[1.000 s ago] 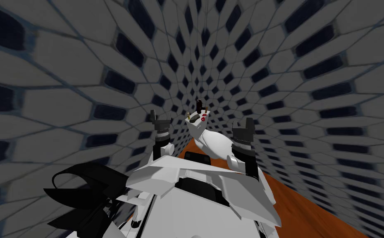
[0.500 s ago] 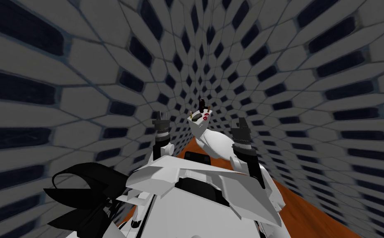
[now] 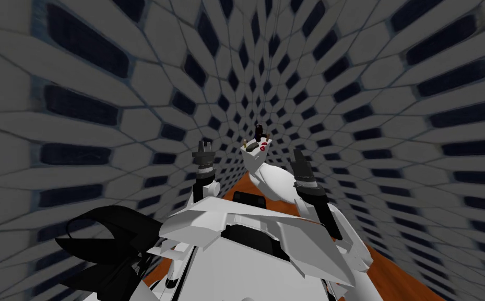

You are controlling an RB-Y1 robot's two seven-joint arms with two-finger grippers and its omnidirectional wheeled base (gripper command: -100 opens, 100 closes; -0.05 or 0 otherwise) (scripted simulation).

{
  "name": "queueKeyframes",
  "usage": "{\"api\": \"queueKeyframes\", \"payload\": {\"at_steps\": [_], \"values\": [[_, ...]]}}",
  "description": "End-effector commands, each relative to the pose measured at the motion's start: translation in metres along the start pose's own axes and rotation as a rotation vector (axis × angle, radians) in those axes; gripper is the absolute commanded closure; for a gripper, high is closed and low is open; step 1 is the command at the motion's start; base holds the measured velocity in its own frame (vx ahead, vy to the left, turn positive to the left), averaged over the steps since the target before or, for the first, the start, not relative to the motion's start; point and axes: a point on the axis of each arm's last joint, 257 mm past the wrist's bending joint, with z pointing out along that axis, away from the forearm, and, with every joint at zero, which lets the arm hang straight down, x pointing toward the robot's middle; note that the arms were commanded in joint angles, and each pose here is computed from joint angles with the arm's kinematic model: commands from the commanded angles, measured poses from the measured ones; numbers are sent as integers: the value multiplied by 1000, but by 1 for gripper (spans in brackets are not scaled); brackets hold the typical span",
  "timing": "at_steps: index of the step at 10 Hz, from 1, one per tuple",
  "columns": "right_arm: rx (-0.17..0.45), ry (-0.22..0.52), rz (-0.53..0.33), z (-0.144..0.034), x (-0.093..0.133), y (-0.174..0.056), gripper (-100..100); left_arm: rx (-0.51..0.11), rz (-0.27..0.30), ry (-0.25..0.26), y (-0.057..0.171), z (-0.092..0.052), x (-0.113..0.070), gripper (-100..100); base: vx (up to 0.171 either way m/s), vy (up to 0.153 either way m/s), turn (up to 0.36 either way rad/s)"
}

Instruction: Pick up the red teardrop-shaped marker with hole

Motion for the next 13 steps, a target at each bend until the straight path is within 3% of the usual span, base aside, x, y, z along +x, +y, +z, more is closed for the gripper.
{"api": "queueKeyframes", "payload": {"at_steps": [1, 6, 13], "values": [[-11, 57, -60, 1, 9, 2, -100, 0, 0, 0, 0, 0, 0, 0, -61, 15, 163], [-31, 171, -177, -1, 26, 2, -100, 0, 0, 0, 0, 0, 0, 0, -55, 7, 119], [-65, 386, -420, -14, 55, -9, -100, 0, 0, 0, 0, 0, 0, 0, -42, 14, 153]]}}
